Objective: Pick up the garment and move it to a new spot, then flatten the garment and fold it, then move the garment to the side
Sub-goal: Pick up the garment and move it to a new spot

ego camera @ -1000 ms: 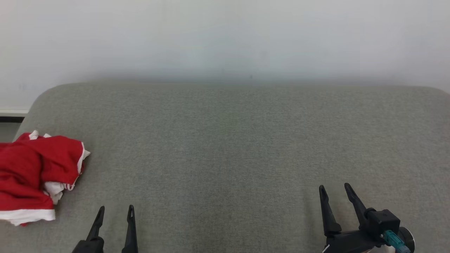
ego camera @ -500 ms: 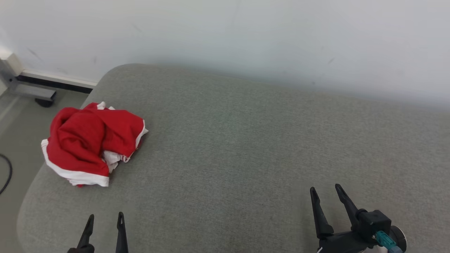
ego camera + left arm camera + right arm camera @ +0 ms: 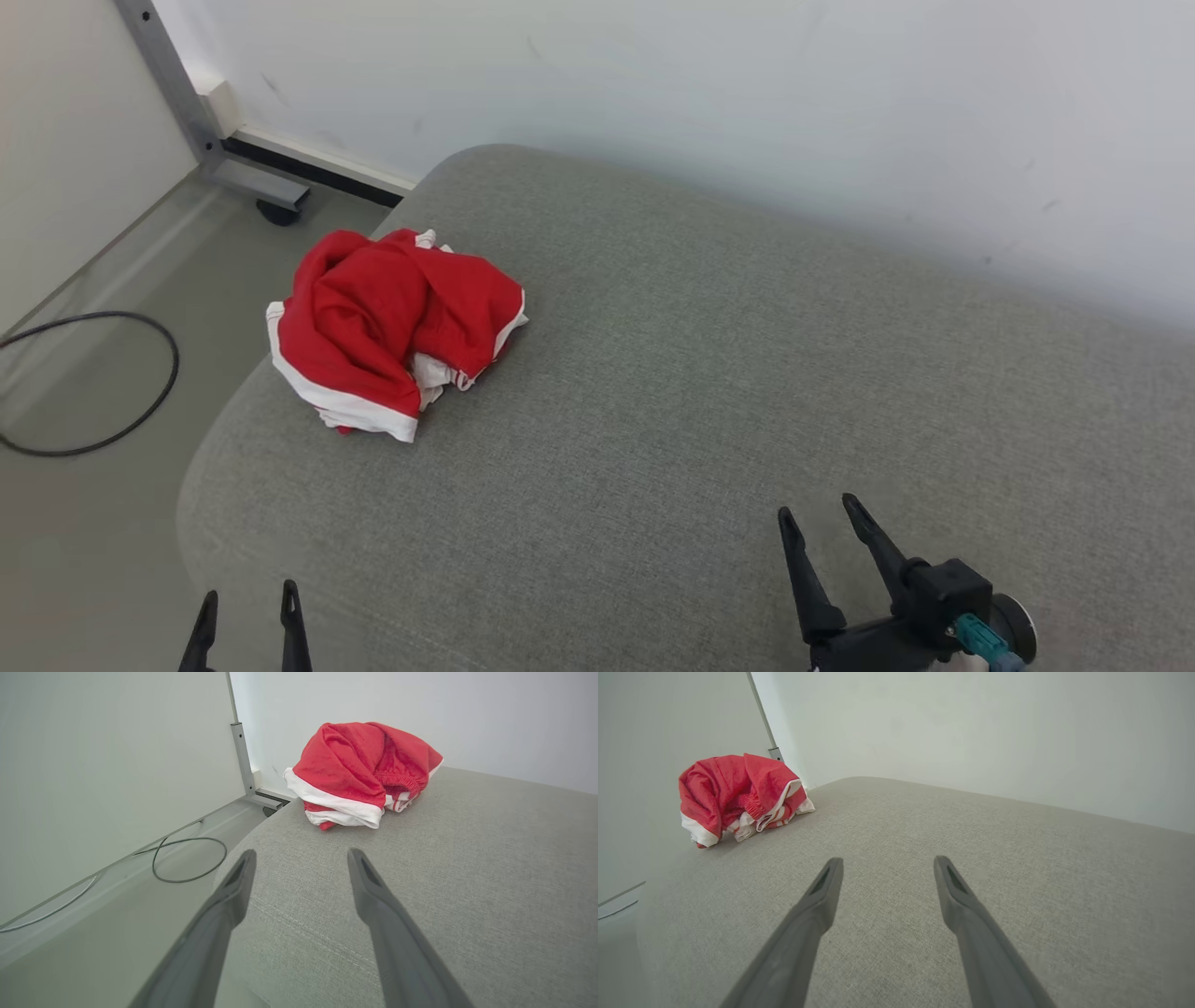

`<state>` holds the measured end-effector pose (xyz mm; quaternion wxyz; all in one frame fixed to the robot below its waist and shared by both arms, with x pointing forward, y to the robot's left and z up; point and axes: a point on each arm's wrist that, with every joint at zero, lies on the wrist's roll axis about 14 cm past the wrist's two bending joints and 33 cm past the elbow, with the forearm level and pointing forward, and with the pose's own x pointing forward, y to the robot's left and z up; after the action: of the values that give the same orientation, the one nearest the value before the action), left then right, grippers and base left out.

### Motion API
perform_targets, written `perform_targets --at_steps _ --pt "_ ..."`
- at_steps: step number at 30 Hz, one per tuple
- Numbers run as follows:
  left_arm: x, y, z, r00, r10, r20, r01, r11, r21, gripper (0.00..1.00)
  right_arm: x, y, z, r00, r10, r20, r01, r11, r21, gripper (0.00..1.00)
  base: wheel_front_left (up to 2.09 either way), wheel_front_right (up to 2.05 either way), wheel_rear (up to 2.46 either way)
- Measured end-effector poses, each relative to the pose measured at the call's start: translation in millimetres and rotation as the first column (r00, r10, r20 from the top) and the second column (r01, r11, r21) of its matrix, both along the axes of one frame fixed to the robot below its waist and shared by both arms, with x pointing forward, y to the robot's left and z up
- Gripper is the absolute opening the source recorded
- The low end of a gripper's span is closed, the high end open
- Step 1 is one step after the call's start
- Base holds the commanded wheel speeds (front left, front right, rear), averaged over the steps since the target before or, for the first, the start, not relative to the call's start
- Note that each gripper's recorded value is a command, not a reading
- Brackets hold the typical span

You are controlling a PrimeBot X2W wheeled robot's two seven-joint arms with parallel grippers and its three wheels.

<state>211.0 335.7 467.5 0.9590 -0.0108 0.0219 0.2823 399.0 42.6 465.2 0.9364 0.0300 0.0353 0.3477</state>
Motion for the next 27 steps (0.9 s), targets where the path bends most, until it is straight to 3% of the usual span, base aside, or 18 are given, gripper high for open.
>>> perform_targets --at_steps 11,27 --pt "-26.5 15.5 -1.5 0.993 0.114 -0.018 -0.114 0.994 -0.001 1.00 -0.1 32.8 -5.7 0.995 0.098 -0.017 -0.098 0.995 0.008 1.00 0.00 0.00 0.00" --pt "-15.7 10.5 -7.0 0.996 0.088 -0.022 -0.089 0.996 -0.033 1.00 3.6 24.5 -10.9 0.997 0.077 -0.029 -0.077 0.997 0.006 1.00 0.00 0.00 0.00"
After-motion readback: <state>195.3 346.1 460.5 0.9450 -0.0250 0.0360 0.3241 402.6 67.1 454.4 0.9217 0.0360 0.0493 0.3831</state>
